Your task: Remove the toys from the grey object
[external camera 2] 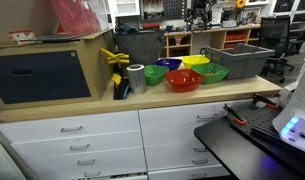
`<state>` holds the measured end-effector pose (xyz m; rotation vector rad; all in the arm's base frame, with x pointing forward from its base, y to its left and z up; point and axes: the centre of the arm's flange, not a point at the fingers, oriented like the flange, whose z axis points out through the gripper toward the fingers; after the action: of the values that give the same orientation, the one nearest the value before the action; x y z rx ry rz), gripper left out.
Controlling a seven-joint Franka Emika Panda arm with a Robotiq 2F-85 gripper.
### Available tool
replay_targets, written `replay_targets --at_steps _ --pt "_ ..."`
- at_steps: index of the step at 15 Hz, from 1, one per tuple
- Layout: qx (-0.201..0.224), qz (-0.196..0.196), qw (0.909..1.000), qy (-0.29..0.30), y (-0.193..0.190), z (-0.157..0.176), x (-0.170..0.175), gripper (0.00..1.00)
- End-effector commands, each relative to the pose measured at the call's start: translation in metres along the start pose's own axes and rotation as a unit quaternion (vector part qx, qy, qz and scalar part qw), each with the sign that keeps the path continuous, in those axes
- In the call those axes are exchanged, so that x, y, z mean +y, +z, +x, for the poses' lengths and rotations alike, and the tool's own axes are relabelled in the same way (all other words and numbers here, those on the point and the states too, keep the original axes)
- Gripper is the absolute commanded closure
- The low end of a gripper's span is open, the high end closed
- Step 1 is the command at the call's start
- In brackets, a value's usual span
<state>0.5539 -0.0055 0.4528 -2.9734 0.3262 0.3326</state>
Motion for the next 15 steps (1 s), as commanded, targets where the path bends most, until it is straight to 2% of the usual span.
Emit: replay_targets --at_steps 1,7,13,15 --pt "0.023 -0.021 0.9995 0.0 0.014 -0.041 0.008 0.0" --pt "0.041 -0.046 0.998 -0.013 0.031 -0.066 0.015 0.0" --pt "0.058 -0.055 0.9965 -0.025 0.018 -0.08 0.021 0.0" --pt "0.043 -0.046 0.9978 -0.023 0.01 -0.074 0.026 0.0"
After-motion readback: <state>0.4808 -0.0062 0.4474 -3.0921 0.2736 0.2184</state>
